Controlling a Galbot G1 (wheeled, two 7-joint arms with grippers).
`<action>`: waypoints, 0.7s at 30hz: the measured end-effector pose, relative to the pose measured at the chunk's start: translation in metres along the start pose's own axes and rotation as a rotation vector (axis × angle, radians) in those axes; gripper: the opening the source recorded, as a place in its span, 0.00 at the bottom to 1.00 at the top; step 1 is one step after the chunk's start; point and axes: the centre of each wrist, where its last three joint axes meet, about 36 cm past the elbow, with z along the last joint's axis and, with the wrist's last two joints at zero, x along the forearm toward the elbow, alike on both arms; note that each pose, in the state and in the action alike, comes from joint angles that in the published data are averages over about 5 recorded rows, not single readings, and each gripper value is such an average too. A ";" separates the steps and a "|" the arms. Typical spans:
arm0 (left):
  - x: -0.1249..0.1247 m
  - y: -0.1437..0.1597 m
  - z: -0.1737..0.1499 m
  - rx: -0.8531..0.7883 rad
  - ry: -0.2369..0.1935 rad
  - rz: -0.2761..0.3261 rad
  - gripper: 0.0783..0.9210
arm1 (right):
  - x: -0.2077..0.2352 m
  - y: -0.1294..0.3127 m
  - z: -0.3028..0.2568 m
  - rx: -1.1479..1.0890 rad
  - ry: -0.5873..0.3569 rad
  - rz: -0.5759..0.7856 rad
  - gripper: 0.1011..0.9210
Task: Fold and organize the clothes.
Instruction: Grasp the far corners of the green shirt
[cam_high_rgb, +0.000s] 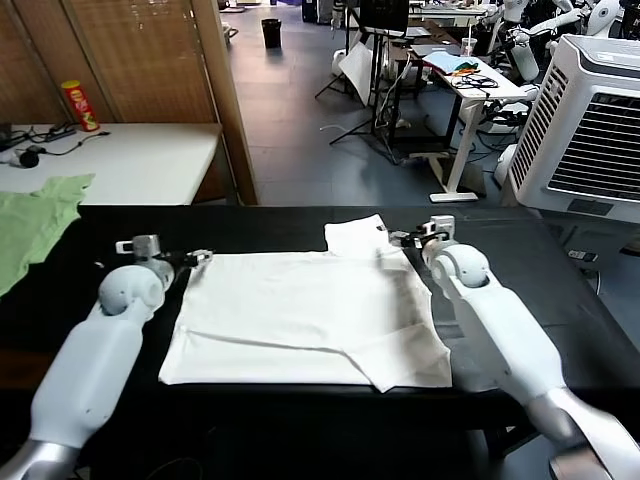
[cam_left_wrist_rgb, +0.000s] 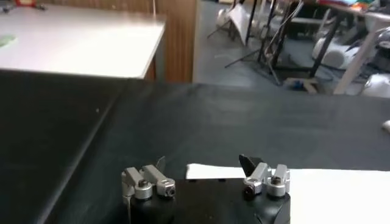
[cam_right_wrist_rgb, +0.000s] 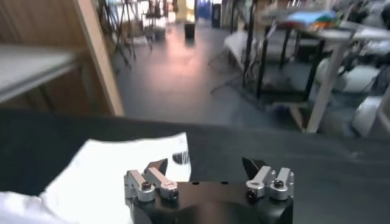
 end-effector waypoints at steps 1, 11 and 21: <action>-0.002 0.000 -0.001 0.002 0.003 -0.001 0.85 | -0.003 0.002 0.001 -0.004 0.009 0.001 0.85; -0.009 -0.002 0.008 -0.009 0.030 0.024 0.60 | -0.014 0.013 0.003 -0.020 0.055 -0.031 0.69; -0.008 -0.003 0.017 -0.019 0.034 0.028 0.13 | -0.014 0.016 0.010 -0.032 0.011 -0.038 0.07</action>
